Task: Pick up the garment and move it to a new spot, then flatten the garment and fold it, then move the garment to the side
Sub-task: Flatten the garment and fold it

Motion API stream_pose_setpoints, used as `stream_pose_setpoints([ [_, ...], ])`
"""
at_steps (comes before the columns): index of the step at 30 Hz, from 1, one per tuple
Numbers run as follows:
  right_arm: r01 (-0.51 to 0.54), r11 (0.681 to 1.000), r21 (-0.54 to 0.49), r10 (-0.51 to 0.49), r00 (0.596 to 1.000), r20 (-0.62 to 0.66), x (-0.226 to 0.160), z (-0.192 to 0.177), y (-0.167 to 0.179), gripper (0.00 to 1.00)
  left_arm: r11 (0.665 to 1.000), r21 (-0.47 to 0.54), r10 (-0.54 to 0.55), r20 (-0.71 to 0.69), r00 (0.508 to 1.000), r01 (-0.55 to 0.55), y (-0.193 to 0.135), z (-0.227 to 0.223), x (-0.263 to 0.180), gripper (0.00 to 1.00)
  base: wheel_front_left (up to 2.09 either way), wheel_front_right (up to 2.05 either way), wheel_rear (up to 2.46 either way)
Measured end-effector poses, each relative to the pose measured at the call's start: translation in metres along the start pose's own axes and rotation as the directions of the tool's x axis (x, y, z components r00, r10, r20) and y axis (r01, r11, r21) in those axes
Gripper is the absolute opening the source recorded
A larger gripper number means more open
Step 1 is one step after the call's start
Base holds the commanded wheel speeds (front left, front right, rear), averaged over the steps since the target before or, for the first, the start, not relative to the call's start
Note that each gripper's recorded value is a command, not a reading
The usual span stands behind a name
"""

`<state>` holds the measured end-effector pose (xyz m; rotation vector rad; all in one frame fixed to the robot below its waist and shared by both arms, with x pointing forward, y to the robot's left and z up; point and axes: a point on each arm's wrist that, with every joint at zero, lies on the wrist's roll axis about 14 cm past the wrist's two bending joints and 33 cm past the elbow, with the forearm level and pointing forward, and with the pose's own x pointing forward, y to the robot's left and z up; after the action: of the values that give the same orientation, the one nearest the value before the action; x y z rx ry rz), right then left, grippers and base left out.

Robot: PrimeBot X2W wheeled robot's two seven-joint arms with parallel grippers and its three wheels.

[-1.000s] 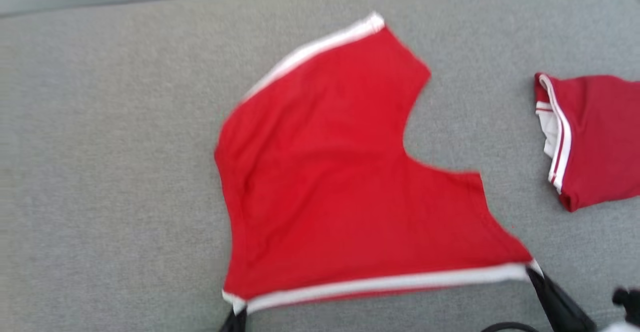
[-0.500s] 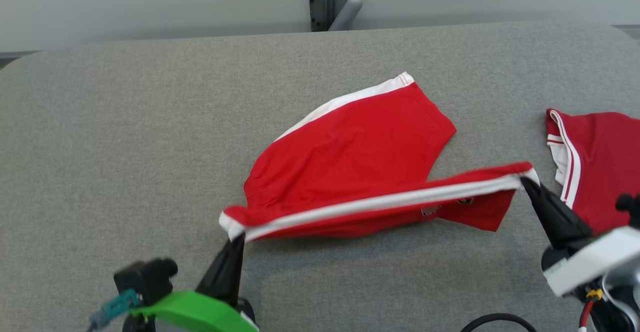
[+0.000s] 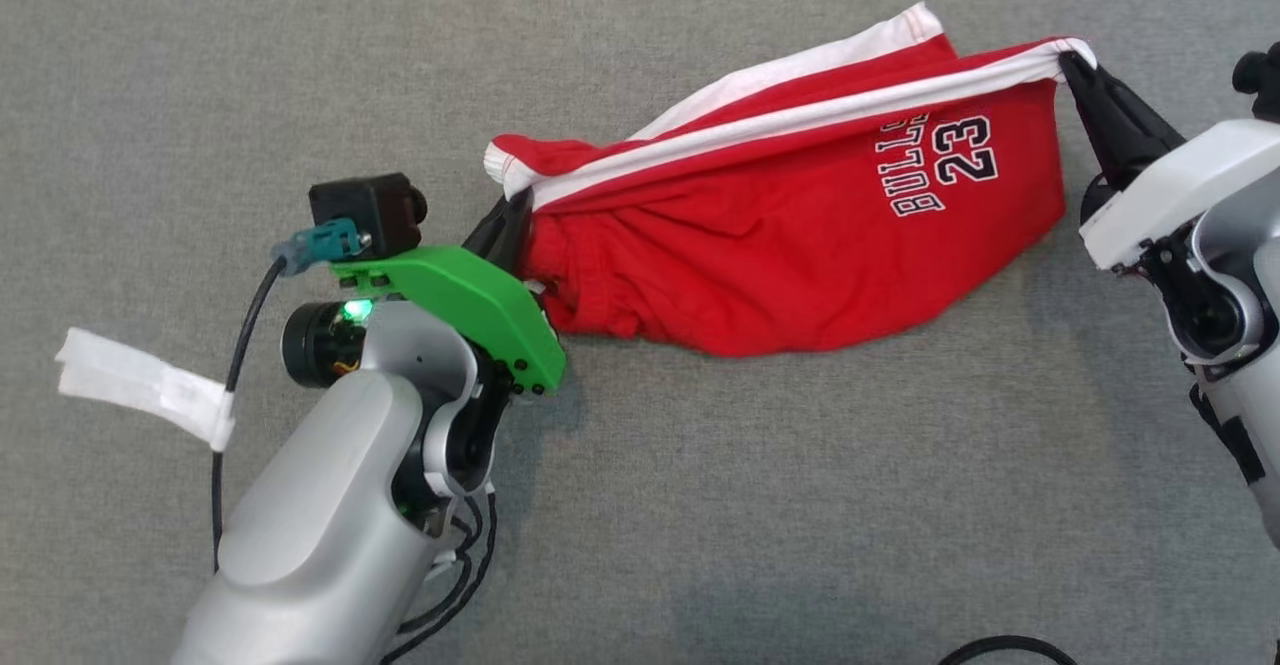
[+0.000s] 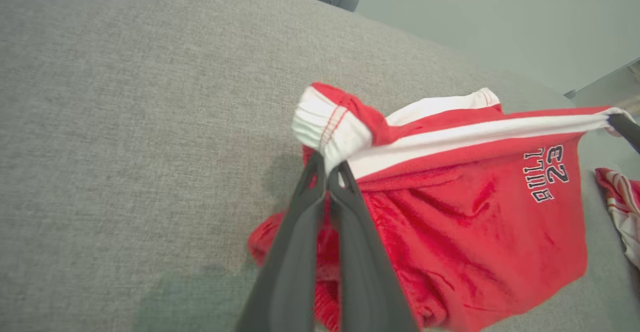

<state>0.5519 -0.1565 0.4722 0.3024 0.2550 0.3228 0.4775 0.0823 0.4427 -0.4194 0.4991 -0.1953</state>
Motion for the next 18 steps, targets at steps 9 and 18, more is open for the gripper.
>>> stream_pose_setpoints([
  [9, -0.053, 0.998, -0.019, 0.05, 0.992, -0.116, 0.059, -0.043, 0.013, 0.0, 0.992, -0.013, 0.123, -0.068, 0.99, -0.124, 0.046, -0.018, 0.023, 0.0, 0.0, 0.0, 0.0],
  [18, -0.082, 0.996, -0.046, 0.077, 0.993, -0.094, 0.081, -0.046, 0.024, 1.0, 0.99, 0.002, 0.138, -0.085, 0.987, -0.138, 0.053, -0.026, 0.029, 1.0, 0.0, 0.0, 0.0],
])
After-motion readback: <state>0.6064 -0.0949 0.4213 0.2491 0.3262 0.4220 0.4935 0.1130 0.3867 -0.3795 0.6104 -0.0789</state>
